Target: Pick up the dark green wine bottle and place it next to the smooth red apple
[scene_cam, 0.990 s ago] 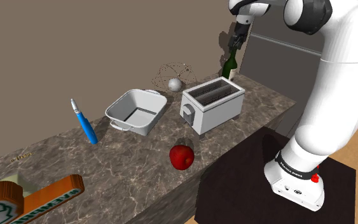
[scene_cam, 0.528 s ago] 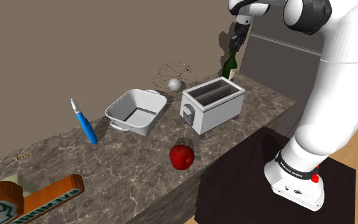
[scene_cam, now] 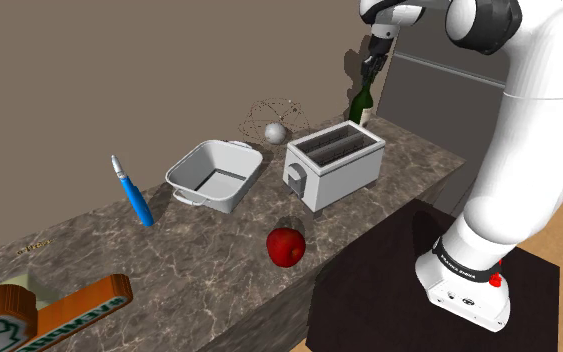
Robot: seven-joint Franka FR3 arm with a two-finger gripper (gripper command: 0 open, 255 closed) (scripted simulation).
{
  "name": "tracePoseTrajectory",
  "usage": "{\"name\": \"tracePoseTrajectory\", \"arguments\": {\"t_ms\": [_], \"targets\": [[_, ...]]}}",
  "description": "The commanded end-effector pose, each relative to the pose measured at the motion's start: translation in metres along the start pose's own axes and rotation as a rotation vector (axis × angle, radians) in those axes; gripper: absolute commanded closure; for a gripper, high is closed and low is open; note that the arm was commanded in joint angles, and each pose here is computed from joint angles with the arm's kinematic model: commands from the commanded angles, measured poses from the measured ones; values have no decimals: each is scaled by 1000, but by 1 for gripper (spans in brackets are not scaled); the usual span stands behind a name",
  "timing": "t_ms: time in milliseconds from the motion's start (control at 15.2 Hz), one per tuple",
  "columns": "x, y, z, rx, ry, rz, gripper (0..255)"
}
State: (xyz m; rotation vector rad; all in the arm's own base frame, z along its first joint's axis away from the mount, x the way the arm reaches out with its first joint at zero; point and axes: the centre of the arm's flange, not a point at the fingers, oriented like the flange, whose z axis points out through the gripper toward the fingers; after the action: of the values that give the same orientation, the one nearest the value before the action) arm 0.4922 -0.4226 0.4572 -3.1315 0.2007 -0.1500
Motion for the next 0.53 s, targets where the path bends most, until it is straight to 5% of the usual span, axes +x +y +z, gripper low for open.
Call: {"name": "tracePoseTrajectory", "arguments": {"t_ms": [0, 462], "targets": [[0, 0, 0, 0, -1, 0, 255], [4, 0, -36, 0, -1, 0, 255]]}}
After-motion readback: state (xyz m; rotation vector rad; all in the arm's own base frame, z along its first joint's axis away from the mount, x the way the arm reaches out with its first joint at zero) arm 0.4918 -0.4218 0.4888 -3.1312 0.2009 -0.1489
